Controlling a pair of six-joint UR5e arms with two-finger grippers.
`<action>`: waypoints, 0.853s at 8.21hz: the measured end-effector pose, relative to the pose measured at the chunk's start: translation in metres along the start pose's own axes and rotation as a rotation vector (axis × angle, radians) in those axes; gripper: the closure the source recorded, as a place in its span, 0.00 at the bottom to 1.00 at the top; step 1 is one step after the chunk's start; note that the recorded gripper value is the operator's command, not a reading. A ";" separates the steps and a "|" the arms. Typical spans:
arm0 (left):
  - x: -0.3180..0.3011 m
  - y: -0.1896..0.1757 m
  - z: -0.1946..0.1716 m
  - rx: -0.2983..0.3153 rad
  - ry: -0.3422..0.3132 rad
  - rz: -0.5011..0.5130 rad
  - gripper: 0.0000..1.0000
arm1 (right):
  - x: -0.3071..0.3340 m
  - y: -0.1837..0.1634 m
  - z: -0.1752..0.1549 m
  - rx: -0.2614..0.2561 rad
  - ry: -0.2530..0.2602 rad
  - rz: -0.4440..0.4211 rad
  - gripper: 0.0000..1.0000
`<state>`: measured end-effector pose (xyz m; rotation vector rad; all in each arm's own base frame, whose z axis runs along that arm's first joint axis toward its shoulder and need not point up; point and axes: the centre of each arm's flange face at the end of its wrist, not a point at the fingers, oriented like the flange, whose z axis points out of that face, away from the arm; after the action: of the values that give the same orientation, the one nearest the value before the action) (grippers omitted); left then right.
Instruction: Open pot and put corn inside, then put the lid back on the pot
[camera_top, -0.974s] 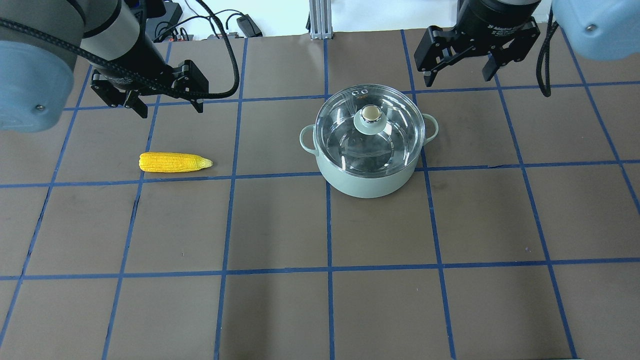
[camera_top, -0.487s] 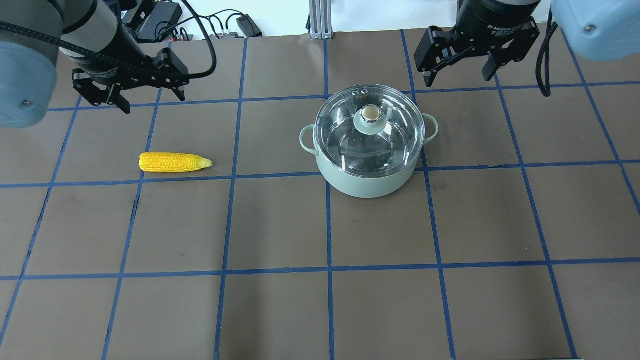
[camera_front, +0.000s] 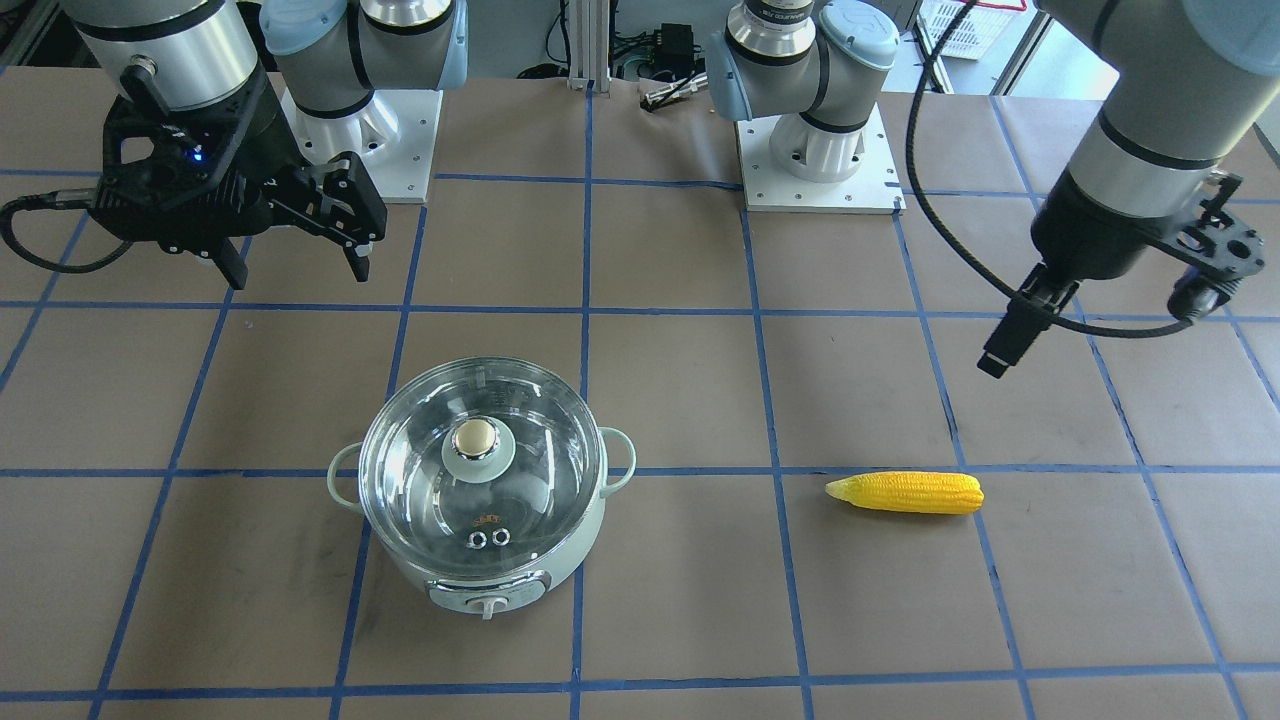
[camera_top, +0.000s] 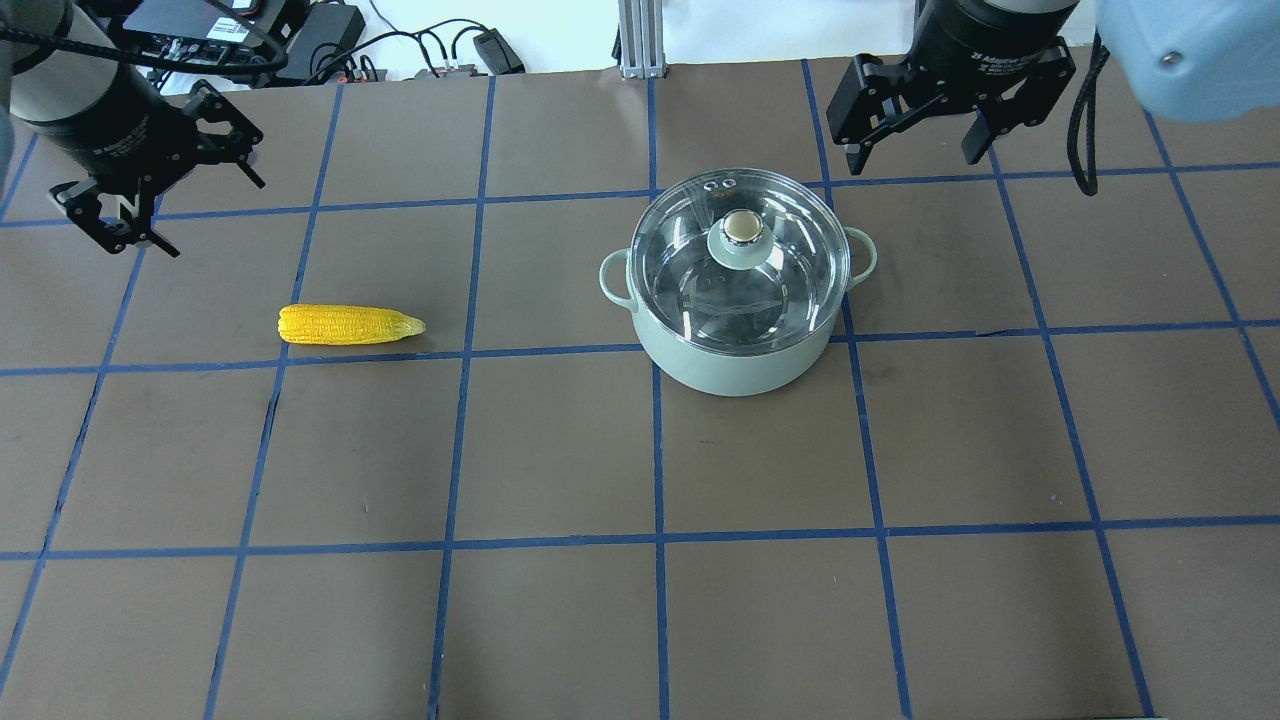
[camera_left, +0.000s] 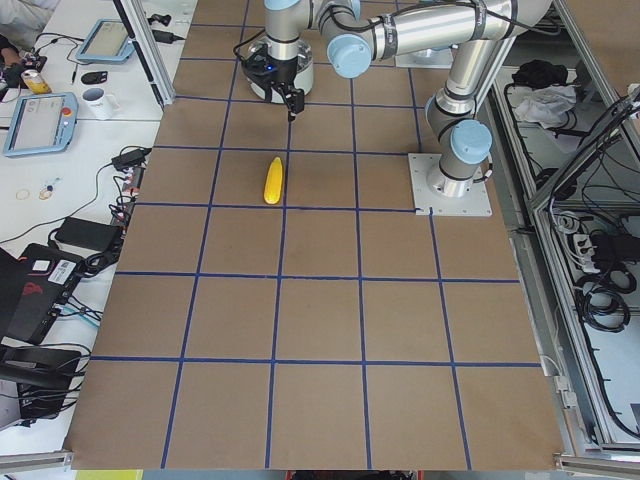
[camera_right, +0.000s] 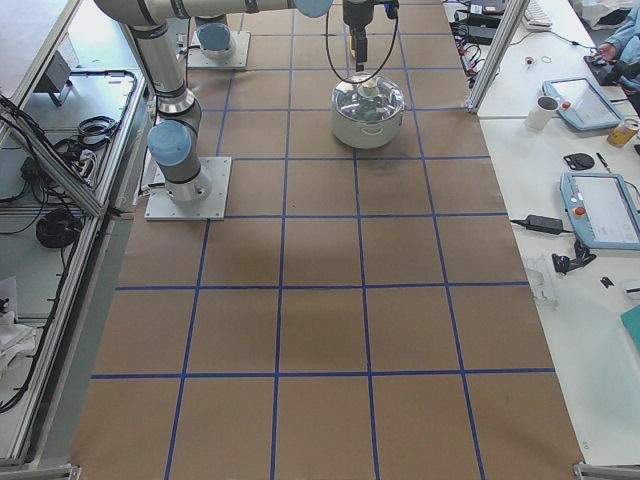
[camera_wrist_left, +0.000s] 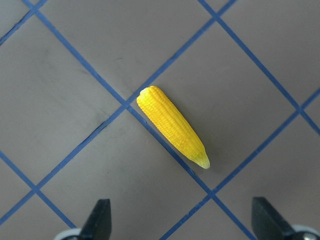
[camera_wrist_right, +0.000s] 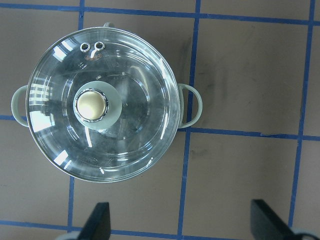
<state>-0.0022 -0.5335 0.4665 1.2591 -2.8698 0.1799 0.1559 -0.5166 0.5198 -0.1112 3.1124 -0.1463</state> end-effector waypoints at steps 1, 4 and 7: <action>-0.015 -0.019 0.007 -0.009 -0.012 -0.145 0.00 | -0.001 -0.005 0.006 0.005 0.000 0.014 0.03; -0.026 -0.054 0.058 -0.078 -0.074 -0.404 0.00 | -0.037 -0.028 0.038 0.037 -0.002 0.044 0.03; -0.021 -0.060 0.119 -0.198 -0.136 -0.439 0.00 | -0.080 -0.049 0.090 0.035 -0.015 0.091 0.03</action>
<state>0.0613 -0.5712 0.3539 1.8665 -2.5408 -0.1941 0.2414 -0.5677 0.4364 0.0292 3.0906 -0.1971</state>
